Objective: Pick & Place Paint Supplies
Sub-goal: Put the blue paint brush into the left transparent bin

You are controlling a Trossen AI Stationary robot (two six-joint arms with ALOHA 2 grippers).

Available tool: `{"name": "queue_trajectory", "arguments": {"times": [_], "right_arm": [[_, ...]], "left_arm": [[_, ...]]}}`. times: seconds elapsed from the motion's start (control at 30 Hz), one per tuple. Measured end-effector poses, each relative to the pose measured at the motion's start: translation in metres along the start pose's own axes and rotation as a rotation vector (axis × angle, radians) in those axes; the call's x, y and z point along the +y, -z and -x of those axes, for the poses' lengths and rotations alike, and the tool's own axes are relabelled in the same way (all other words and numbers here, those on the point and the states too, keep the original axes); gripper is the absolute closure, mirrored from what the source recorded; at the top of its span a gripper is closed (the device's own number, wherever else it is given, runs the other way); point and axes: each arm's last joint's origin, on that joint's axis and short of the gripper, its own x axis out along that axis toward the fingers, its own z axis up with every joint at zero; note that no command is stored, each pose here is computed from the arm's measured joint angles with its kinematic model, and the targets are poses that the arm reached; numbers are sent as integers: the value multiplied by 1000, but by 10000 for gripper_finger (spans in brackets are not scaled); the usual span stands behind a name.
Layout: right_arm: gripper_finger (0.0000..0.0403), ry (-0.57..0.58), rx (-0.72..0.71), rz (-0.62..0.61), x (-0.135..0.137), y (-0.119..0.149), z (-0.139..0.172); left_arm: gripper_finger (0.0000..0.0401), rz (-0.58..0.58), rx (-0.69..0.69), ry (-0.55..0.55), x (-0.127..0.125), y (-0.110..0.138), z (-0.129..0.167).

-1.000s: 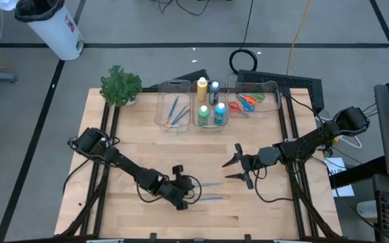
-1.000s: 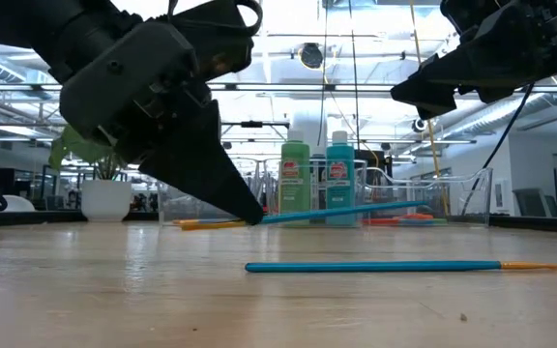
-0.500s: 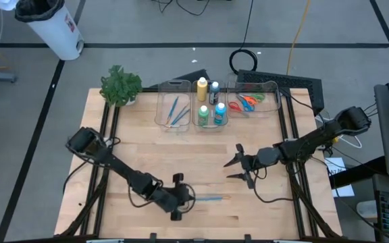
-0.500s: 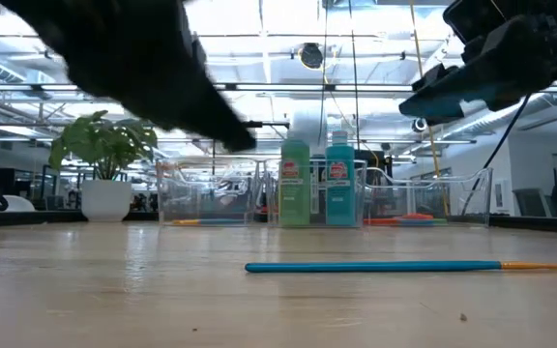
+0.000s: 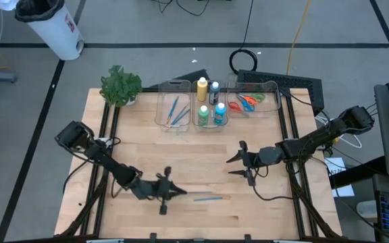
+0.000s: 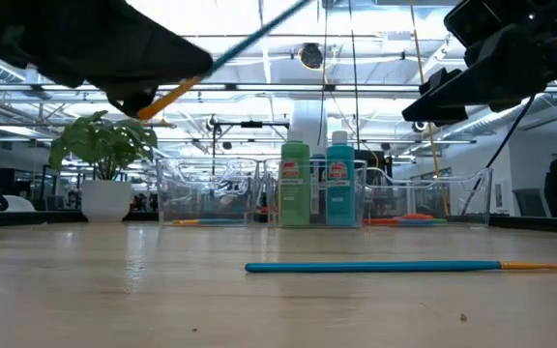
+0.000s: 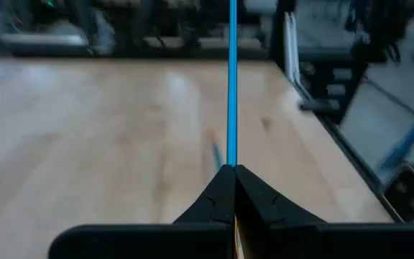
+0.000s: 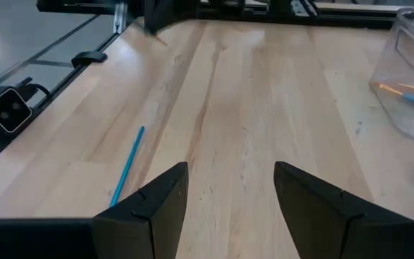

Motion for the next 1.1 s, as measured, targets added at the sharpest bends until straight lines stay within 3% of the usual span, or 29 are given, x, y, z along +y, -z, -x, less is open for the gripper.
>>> {"name": "queue_trajectory", "arguments": {"times": [0.27, 0.43, 0.77, 1.1], "right_arm": [[205, -15, -135, -36, 2, -8, -10], [204, -33, -224, -78, 5, -6, -26], [200, -69, -478, -36, 9, -1, -50], [145, -119, -523, -38, 19, -19, -94]], "left_arm": [[401, 25, -227, -17, 13, -2, 18], [401, 45, -253, -78, 17, -11, 11], [401, 37, -272, -103, 20, -19, 5], [401, 34, -259, -107, 21, -18, 4]]}}
